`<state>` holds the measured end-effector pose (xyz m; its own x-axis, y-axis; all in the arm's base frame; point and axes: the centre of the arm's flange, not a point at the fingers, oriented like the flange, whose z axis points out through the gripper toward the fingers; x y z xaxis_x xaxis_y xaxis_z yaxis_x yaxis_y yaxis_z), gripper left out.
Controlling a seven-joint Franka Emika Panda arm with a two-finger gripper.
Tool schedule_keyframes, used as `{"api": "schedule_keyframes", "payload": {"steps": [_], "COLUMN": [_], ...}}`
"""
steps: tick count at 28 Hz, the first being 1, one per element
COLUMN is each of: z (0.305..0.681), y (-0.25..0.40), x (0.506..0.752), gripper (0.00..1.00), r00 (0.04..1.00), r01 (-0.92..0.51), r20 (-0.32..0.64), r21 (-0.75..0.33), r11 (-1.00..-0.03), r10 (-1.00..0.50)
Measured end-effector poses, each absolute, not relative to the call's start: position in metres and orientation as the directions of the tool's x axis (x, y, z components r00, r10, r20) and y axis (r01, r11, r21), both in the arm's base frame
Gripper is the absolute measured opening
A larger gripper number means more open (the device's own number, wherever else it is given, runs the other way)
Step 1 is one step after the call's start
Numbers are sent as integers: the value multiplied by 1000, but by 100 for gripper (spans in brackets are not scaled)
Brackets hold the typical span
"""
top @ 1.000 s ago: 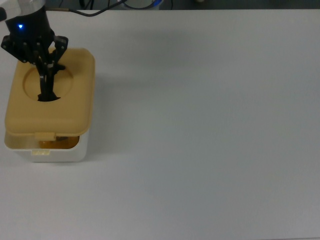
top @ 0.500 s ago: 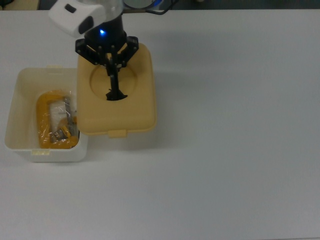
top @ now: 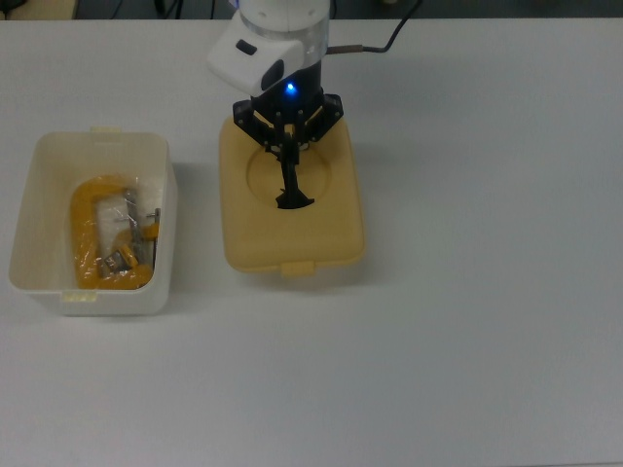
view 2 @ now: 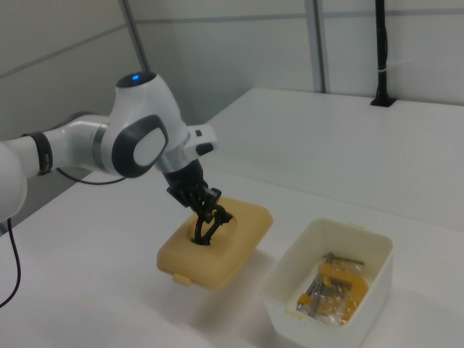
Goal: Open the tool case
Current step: 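Carry the lid beside the case and lower it onto the table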
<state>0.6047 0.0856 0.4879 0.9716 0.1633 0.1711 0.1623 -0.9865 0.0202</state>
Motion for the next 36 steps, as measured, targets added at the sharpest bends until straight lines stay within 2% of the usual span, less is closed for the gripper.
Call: {"api": "schedule_keyframes", "payload": {"steps": [4,10,22,36], "z": [471,449,390,378], "y": [97,101,126,127], "x": [602,601,616,619], "gripper": [11,11,11,11], "r00": [965,969,969,972], "r01": [178,182,186,171], "r20": [191,167,167,165], "r21": [19,17,2,-2], "r11": [-984,-983,-982,-985], "r10": [179,182,184,168]}}
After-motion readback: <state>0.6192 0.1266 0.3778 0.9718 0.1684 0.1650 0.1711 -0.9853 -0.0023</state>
